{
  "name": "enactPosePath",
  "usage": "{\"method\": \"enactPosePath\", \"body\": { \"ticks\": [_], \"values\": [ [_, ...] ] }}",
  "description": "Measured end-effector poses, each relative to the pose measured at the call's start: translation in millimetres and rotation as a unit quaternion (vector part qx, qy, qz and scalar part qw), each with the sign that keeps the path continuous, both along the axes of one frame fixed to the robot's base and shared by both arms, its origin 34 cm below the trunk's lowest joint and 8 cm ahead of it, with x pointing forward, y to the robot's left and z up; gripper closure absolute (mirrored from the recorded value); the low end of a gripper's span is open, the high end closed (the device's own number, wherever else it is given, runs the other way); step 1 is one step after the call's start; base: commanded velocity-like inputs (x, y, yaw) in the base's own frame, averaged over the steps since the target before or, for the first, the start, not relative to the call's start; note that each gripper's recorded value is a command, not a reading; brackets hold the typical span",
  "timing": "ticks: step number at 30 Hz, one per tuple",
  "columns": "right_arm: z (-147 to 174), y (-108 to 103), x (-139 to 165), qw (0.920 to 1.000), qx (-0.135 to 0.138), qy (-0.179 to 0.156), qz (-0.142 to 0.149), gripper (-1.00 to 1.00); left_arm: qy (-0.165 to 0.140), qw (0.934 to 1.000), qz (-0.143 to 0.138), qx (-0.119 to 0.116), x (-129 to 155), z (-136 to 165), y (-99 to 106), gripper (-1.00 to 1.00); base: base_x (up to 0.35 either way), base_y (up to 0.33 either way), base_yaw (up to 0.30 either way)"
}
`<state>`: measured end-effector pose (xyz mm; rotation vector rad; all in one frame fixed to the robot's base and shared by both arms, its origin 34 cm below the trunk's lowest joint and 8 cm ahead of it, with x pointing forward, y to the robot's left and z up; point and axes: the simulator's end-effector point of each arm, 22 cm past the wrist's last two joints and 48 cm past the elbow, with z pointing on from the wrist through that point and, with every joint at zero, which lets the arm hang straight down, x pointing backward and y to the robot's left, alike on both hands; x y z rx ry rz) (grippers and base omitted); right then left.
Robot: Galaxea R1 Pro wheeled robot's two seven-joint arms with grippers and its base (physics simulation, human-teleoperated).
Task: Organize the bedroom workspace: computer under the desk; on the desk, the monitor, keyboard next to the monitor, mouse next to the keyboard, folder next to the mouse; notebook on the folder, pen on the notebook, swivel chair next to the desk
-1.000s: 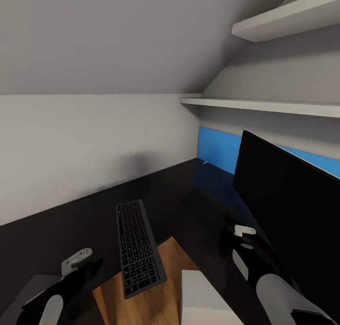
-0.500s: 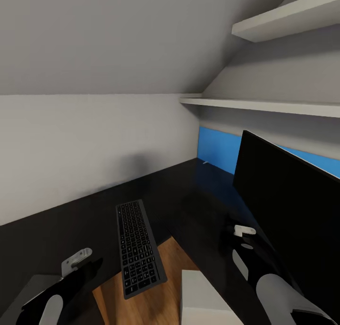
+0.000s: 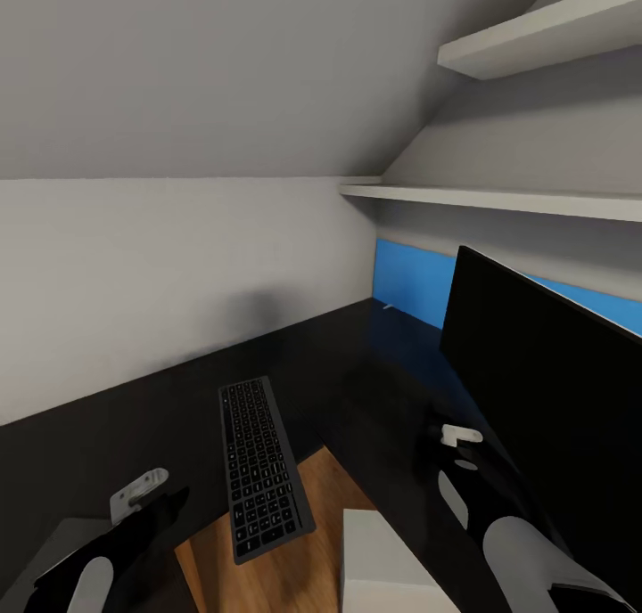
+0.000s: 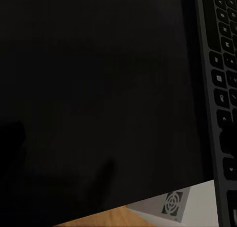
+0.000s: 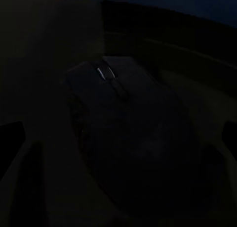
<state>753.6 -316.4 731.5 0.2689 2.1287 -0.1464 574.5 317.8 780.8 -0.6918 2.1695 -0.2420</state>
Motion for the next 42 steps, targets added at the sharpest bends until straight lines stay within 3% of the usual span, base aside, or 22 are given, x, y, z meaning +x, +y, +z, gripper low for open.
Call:
{"method": "enactPosePath", "body": {
  "ticks": [22,23,42],
  "values": [
    [0.0,-0.1,0.0,1.0000,-0.001,0.000,0.000,-1.00,0.000,1.0000,0.000,0.000,0.0,0.1,0.3,-1.00,0.000,0.000,0.000],
    [0.0,-0.1,0.0,1.0000,0.000,0.000,0.000,1.00,0.000,1.0000,0.000,0.000,0.0,0.1,0.3,-1.00,0.000,0.000,0.000],
    [1.3,-0.7,0.7,1.0000,-0.003,-0.001,0.002,1.00,0.000,1.0000,0.000,0.000,0.0,0.1,0.3,-1.00,0.000,0.000,0.000]
  ]
}}
